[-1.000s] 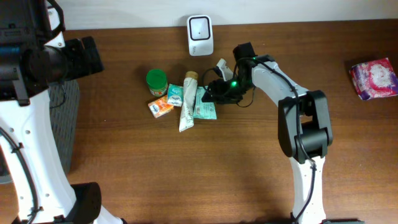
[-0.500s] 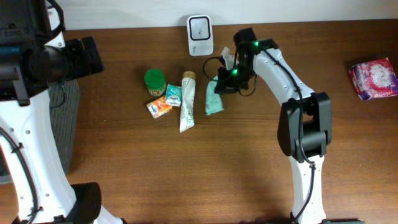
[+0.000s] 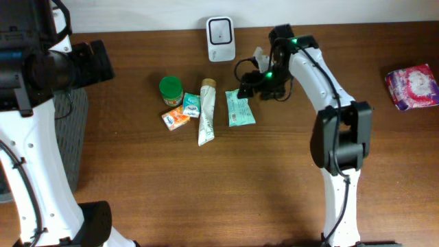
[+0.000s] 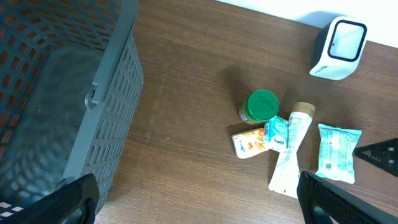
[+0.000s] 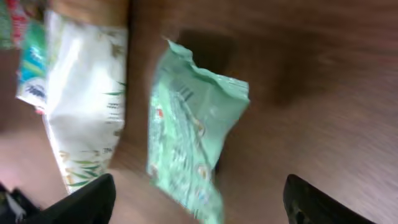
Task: Scan the item barcode
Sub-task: 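Lift the green wrapper and hold it in front of the scanner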
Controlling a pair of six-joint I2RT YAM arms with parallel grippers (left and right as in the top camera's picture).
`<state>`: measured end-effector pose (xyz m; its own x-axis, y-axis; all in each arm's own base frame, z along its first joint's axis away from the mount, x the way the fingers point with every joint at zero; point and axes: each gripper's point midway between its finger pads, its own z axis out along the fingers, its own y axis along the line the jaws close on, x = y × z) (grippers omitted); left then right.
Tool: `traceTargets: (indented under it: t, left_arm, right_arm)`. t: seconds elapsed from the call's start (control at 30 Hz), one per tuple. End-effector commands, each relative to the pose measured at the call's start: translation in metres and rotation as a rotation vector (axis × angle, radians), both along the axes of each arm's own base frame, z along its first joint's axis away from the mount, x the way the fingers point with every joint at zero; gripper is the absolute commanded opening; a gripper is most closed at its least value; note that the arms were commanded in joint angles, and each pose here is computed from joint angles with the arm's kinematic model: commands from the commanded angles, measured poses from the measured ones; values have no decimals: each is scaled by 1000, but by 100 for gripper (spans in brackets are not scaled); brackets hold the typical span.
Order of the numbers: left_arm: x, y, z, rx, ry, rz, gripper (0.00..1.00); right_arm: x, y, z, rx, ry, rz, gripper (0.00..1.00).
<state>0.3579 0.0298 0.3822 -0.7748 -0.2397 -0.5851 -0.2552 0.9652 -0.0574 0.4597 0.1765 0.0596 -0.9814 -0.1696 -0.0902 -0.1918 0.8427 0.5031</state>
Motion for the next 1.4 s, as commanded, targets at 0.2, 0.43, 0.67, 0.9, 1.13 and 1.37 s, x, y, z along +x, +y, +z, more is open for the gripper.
traceTargets:
  t: [0.2,0.43,0.67,0.9,1.13,1.37]
  left_arm:
    - [-1,1,2,-8,-7,5,99]
    - [-1,1,2,-8,-7,5,99]
    - [-1,1,2,-8,-7,5,99]
    - [-1,1,2,-9,-7,6,99]
    - [-1,1,2,-9,-7,6,99]
    - [-1,1,2,-9,-7,6,99]
  right_arm:
    - [-26,27,-56,183,116,52,64]
    - [-7,32,-43,213,36,56,4]
    - [8,-85,36,-723,-80,-183,4]
    - [-42,-93,-12,-1111,-14,-115,8]
    - [-53,2,-19,-811,-14,-47,56]
    - [-36,-23,45,-510,22,129,75]
